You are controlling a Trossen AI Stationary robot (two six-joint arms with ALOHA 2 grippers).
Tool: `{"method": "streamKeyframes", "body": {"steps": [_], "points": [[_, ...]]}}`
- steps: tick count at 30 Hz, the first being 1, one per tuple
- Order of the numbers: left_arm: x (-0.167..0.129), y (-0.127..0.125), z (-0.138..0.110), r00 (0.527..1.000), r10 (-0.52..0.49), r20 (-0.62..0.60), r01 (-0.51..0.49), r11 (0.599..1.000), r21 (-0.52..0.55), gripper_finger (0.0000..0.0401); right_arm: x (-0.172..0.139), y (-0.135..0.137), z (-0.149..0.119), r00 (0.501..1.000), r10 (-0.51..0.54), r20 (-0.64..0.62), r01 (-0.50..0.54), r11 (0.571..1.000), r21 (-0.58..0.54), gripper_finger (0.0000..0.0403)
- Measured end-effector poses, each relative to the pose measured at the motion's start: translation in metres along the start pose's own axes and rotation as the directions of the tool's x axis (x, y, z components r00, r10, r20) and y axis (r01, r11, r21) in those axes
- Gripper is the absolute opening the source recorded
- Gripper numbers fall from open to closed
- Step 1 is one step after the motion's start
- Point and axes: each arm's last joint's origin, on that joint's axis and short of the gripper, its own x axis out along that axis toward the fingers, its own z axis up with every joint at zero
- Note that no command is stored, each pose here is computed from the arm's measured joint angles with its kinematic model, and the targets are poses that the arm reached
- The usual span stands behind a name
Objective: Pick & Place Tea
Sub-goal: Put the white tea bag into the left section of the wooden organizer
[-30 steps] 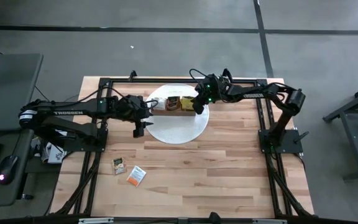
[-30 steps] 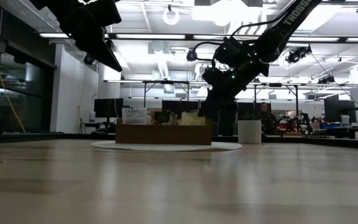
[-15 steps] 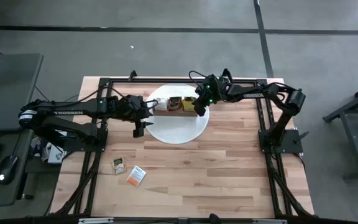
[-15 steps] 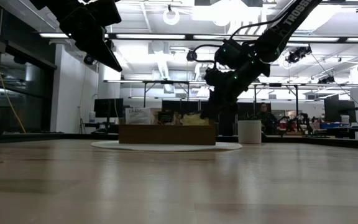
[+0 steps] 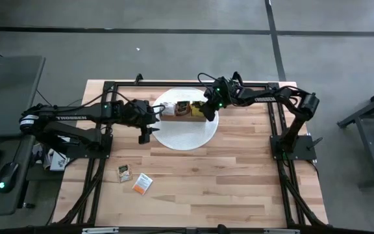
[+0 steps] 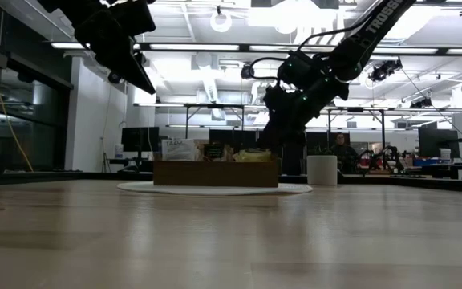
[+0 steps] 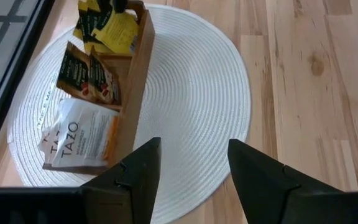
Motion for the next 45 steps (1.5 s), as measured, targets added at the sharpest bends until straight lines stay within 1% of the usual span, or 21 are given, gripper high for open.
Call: {"method": "streamKeyframes", "body": {"steps": [3, 7, 10, 15, 18, 22, 26, 29, 32, 35, 38, 40, 41, 43, 45], "points": [[0.000, 0.000, -0.003, 1.000, -0.003, -0.027, 0.003, 1.000, 0.001, 0.0183, 0.000, 0.001, 0.000, 1.000, 0.026, -0.002, -0.026, 1.000, 0.001, 0.0146], [0.000, -0.001, -0.006, 0.998, -0.008, -0.064, 0.008, 1.000, 0.002, 0.0183, -0.007, 0.004, 0.005, 0.999, 0.028, 0.020, -0.028, 1.000, -0.012, 0.0173], [0.000, -0.001, -0.008, 0.996, -0.011, -0.083, 0.011, 1.000, 0.002, 0.0183, -0.018, 0.009, 0.012, 0.998, 0.002, 0.062, 0.001, 0.999, -0.050, 0.0184], [0.000, -0.001, -0.010, 0.995, -0.013, -0.100, 0.013, 1.000, 0.003, 0.0183, -0.045, 0.018, 0.026, 0.985, -0.063, 0.158, 0.079, 0.992, -0.102, 0.0184], [-0.001, -0.001, -0.011, 0.993, -0.015, -0.113, 0.015, 1.000, 0.001, 0.0183, -0.063, 0.026, 0.034, 0.973, -0.074, 0.220, 0.103, 0.987, -0.124, 0.0184], [-0.001, -0.002, -0.011, 0.993, -0.023, -0.114, 0.023, 1.000, -0.001, 0.0183, -0.085, 0.036, 0.040, 0.962, -0.069, 0.265, 0.105, 0.987, -0.123, 0.0185], [-0.001, -0.003, -0.011, 0.991, -0.074, -0.114, 0.073, 0.997, -0.014, 0.0183, -0.107, 0.048, 0.039, 0.963, -0.056, 0.264, 0.081, 0.993, -0.087, 0.0182], [-0.001, -0.004, -0.012, 0.989, -0.094, -0.114, 0.091, 0.995, -0.028, 0.0183, -0.124, 0.057, 0.035, 0.970, -0.011, 0.243, 0.027, 0.998, -0.064, 0.0178], [0.000, -0.004, -0.012, 0.989, -0.101, -0.104, 0.098, 0.995, -0.035, 0.0183, -0.143, 0.066, 0.030, 0.974, 0.072, 0.217, -0.056, 0.995, -0.080, 0.0175], [-0.001, -0.006, -0.020, 0.986, -0.127, -0.110, 0.122, 0.991, -0.050, 0.0183, -0.162, 0.074, 0.023, 0.972, 0.107, 0.211, -0.088, 0.992, -0.094, 0.0170], [0.001, -0.009, -0.031, 0.984, -0.154, -0.085, 0.147, 0.986, -0.084, 0.0183, -0.177, 0.078, 0.010, 0.961, 0.117, 0.249, -0.092, 0.990, -0.108, 0.0164], [0.004, -0.013, -0.040, 0.981, -0.171, -0.088, 0.162, 0.982, -0.100, 0.0183, -0.183, 0.079, -0.003, 0.951, 0.125, 0.283, -0.103, 0.990, -0.093, 0.0160], [0.004, -0.015, -0.041, 0.982, -0.175, -0.070, 0.168, 0.980, -0.102, 0.0183, -0.186, 0.079, -0.011, 0.943, 0.130, 0.305, -0.110, 0.990, -0.083, 0.0158], [0.003, -0.019, -0.043, 0.982, -0.185, -0.024, 0.182, 0.978, -0.104, 0.0183, -0.189, 0.079, -0.026, 0.922, 0.146, 0.360, -0.131, 0.989, -0.065, 0.0155], [0.002, -0.023, -0.044, 0.981, -0.196, 0.004, 0.195, 0.975, -0.102, 0.0183, -0.190, 0.078, -0.040, 0.887, 0.168, 0.430, -0.164, 0.985, -0.045, 0.0154]]}}
